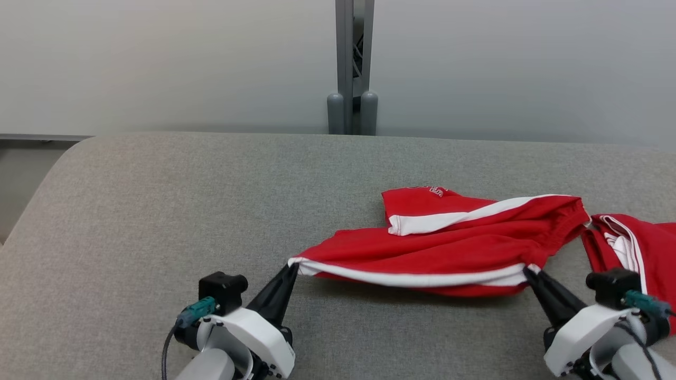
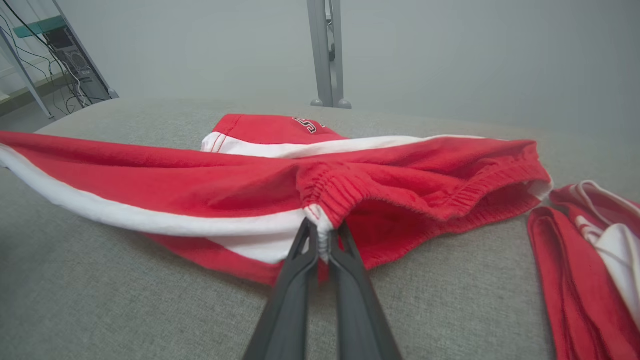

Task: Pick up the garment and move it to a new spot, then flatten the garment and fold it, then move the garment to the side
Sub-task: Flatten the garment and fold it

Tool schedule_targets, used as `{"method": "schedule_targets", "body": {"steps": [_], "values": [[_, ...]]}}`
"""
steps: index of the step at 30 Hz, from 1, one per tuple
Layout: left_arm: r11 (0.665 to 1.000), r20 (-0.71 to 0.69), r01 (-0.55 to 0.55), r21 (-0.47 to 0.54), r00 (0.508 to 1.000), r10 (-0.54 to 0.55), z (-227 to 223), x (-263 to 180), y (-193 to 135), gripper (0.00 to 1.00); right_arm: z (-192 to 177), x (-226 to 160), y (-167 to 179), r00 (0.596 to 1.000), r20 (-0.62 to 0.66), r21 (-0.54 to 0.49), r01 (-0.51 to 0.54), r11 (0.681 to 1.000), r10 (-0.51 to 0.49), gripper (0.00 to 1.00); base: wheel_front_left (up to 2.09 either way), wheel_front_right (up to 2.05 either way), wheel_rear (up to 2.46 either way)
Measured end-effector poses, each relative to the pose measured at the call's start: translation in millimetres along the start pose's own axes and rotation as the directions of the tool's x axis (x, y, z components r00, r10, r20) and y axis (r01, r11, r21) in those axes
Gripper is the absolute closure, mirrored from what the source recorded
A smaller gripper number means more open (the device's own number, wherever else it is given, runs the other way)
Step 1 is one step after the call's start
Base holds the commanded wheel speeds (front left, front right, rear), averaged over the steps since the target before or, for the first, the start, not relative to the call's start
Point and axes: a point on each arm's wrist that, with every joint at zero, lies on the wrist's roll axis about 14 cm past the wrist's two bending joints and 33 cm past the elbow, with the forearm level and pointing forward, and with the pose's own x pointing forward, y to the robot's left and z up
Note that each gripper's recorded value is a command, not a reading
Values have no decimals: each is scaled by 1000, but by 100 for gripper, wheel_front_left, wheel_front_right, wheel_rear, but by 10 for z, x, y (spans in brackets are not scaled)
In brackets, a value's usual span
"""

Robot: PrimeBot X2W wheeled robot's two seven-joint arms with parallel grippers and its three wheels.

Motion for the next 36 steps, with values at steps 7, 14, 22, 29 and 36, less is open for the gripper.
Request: {"method": "schedule_targets", "body": {"steps": [7, 14, 22, 29, 36], "values": [[1000, 204, 23, -7, 979, -21, 682, 77, -97, 100, 840, -16, -44, 979, 198, -52, -32, 998, 42, 100, 0, 0, 0], [997, 367, 28, 71, 929, -52, 1433, 159, -159, 100, 1742, -39, 124, 919, 380, -98, -78, 992, 110, 100, 0, 0, 0], [990, 473, -3, 142, 878, -65, 2079, 201, -226, 100, 2533, -138, 339, 837, 524, -130, -105, 986, 159, 100, 0, 0, 0], [987, 541, -46, 155, 839, -46, 2420, 109, -231, 100, 2880, -204, 425, 790, 597, -65, -128, 990, 142, 100, 0, 0, 0], [988, 537, -56, 147, 843, -32, 2377, 72, -191, 100, 2825, -149, 463, 805, 575, -44, -149, 988, 147, 100, 0, 0, 0]]}}
